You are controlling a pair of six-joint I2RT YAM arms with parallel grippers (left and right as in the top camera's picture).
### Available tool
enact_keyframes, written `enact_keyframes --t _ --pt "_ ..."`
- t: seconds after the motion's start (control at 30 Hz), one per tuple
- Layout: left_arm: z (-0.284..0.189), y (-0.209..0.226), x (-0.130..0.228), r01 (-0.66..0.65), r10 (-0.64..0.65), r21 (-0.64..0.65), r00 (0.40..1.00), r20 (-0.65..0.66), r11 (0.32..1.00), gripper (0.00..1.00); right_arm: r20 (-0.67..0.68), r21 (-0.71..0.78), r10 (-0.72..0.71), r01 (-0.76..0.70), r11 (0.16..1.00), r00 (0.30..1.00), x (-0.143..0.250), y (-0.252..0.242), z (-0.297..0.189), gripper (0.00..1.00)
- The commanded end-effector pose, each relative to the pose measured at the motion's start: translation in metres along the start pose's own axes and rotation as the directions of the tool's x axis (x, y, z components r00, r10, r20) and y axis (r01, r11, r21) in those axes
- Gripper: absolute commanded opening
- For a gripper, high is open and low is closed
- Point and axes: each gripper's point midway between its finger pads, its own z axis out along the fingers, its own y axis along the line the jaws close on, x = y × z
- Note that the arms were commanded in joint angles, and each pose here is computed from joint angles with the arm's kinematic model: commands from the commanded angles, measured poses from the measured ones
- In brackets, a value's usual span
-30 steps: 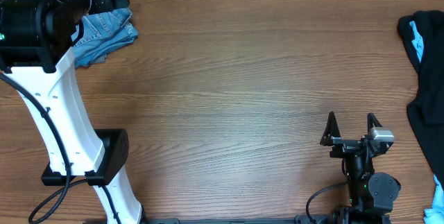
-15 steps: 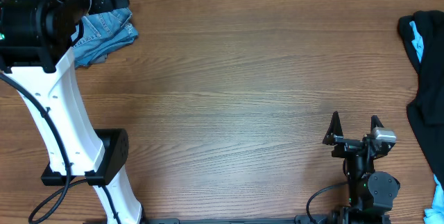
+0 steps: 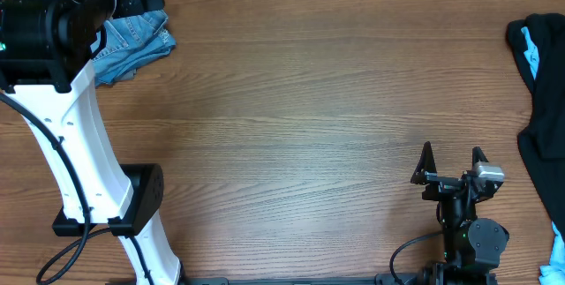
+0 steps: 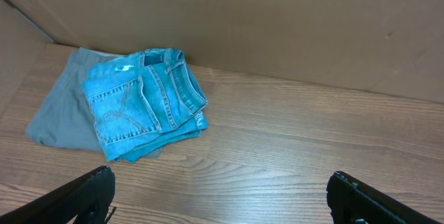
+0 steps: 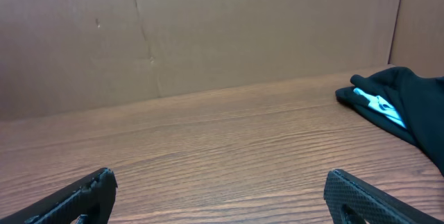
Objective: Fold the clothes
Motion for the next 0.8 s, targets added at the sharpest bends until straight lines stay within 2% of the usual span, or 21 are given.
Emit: enact_keyframes --t 0.0,0.53,0.63,0.77 --pt "0.003 -0.002 0.001 0.009 -0.009 0.008 1.0 -0.01 1.0 1.0 -0.001 0.016 -0.002 0.002 1.0 1.0 0.003 -0.004 0.0 1.0" --pt "0.003 -0.002 0.002 0.011 -0.011 0.009 1.0 -0.01 1.0 1.0 -0.001 0.017 -0.002 0.002 1.0 1.0 0.003 -0.004 0.0 1.0" --pt "0.003 -0.011 -0.004 0.063 -0.064 0.058 0.998 0.008 0.996 1.0 -0.001 0.017 -0.002 0.002 1.0 1.0 0.003 -0.004 0.0 1.0" --pt "-0.002 0.002 -0.005 0.065 -0.064 -0.013 0.998 0.026 0.998 1.0 -0.001 0.017 -0.002 0.002 1.0 1.0 0.003 -0.004 0.0 1.0"
